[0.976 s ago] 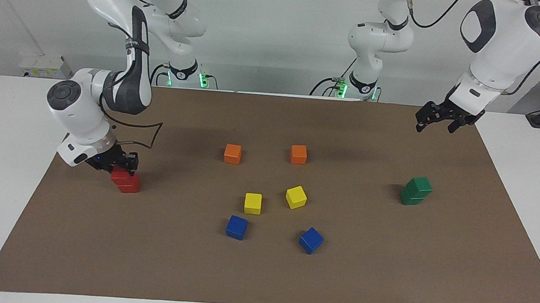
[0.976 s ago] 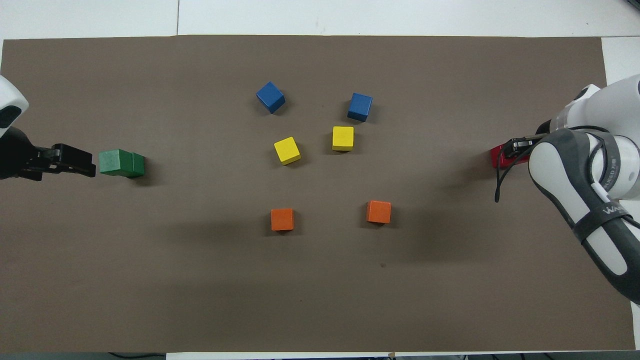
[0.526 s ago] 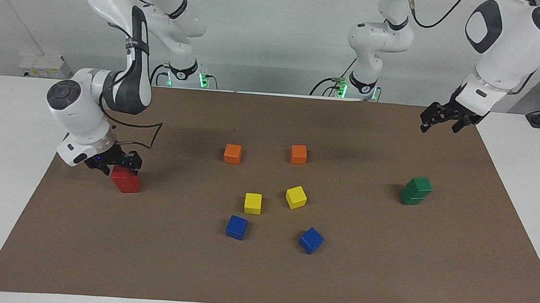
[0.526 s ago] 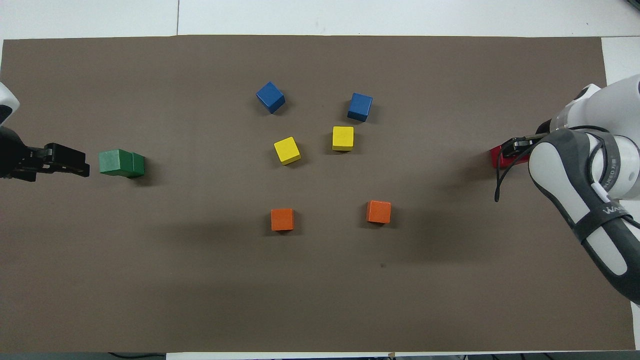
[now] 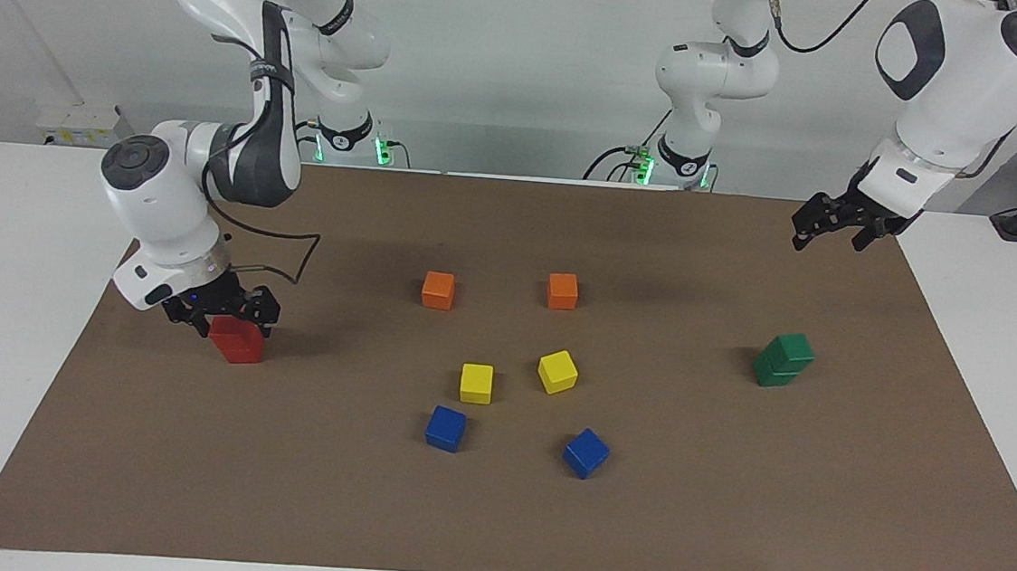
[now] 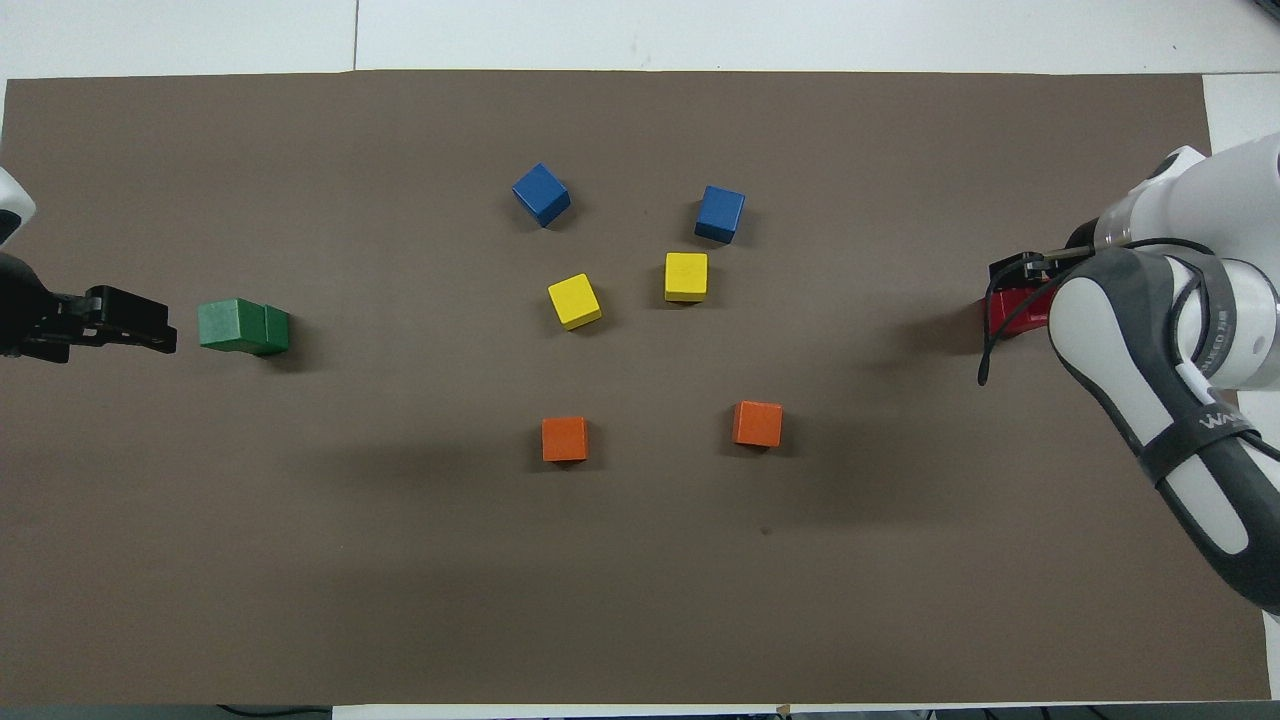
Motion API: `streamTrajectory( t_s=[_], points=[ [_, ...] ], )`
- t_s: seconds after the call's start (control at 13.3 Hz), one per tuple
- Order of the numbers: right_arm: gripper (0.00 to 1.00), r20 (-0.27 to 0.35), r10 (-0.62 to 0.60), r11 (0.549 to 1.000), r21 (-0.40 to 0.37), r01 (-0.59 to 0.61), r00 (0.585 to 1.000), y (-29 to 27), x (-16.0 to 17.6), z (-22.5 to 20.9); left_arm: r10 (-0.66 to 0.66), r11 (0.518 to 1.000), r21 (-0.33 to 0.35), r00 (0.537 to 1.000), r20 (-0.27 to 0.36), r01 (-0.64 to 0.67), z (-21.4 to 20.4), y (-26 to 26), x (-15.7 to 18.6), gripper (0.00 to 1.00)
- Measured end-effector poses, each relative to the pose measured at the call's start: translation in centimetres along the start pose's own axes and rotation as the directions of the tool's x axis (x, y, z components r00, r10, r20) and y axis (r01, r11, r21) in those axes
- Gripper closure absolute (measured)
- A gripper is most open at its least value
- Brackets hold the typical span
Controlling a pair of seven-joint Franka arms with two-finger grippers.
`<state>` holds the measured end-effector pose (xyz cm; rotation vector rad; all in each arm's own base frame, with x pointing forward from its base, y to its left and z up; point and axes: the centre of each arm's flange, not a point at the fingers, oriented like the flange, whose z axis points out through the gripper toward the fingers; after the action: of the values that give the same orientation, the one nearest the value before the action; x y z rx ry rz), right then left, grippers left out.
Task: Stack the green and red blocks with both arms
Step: 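Open the right gripper and withdraw it from the red stack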
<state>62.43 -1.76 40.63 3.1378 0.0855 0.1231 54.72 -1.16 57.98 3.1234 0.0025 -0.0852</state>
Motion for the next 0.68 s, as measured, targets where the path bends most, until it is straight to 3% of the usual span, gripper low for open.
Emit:
streamTrajectory(
  t_s=[0.23,0.68],
  points=[
    [0.0,0.008,-0.007,1.0,0.003,0.007,1.0,-0.5,-0.9,-5.3,0.0,1.0,0.0,1.0,-0.03,0.0,-0.3,0.0,0.3,0.0],
    [0.0,0.042,0.005,1.0,0.004,-0.005,0.999,0.1,-3.6,-17.0,0.004,1.0,0.023,0.999,-0.033,-0.003,-0.3,-0.1,0.3,0.0]
  ],
)
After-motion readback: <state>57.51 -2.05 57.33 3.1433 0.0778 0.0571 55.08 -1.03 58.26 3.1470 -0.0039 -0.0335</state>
